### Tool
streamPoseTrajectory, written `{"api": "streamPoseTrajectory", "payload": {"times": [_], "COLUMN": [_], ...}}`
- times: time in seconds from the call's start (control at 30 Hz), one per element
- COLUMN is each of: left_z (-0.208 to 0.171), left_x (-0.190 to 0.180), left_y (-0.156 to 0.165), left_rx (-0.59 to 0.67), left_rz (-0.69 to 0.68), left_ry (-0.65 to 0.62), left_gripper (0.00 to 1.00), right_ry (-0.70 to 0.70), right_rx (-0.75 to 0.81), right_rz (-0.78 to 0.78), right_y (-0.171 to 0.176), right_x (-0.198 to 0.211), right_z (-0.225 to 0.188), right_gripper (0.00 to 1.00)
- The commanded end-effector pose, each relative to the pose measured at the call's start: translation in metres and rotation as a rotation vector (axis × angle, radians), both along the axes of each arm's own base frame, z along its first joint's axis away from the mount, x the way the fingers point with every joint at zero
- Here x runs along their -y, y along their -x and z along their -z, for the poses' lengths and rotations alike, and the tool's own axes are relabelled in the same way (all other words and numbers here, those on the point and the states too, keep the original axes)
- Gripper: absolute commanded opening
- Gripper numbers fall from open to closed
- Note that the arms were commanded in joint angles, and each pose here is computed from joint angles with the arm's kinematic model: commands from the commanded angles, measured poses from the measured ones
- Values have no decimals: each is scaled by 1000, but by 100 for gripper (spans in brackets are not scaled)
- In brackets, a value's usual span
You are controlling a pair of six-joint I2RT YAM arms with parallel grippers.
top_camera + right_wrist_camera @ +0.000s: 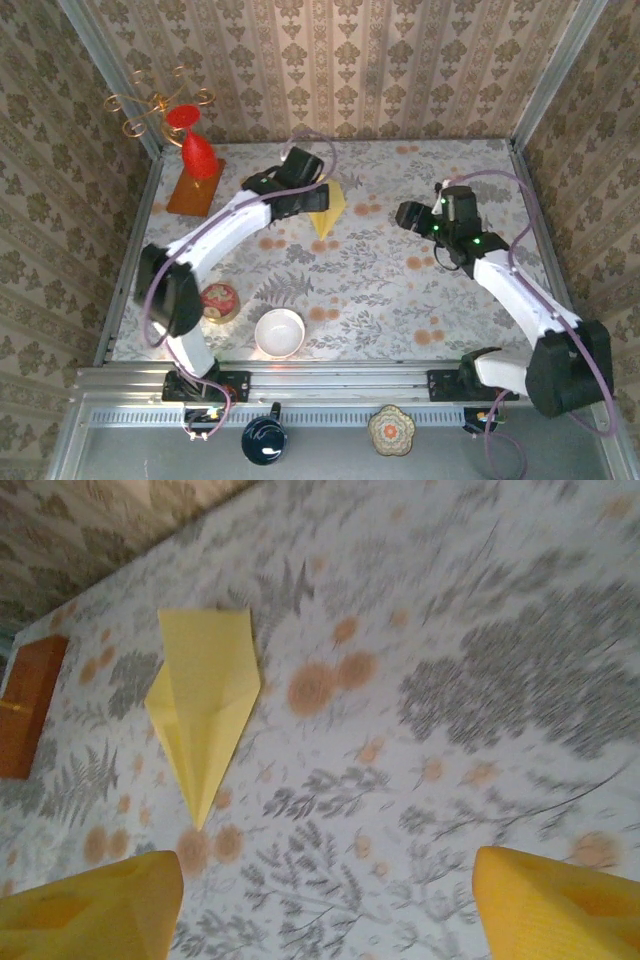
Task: Fold a paper plane with a square sheet of paper (pick it up from the middle)
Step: Reset both arms
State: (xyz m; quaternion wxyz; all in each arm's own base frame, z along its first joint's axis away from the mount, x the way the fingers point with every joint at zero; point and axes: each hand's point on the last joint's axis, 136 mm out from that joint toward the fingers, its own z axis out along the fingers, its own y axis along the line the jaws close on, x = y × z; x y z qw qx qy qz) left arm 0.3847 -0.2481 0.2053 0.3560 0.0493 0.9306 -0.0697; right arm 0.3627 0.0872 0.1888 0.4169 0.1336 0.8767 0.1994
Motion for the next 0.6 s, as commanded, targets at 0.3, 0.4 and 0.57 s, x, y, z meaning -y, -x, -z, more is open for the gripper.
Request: {"api": "streamPoseTrajectory", "payload": {"times": [0.3, 0.4, 0.57], "left_z": [7, 21, 43], "left_x": [-197, -235, -272], "left_y": [63, 71, 72], "left_rx": [277, 262, 297], "left_rz": [-401, -455, -502], "left_ry": [-234, -312, -352], "left_gripper": [100, 100, 100], "right_ry": [473, 550, 597], "right_rx": [180, 203, 162], "right_rz": [456, 560, 540], "right_y": [47, 55, 48], "right_x": [126, 148, 159], "right_z": [-22, -14, 20], "right_gripper": [100, 100, 100]}}
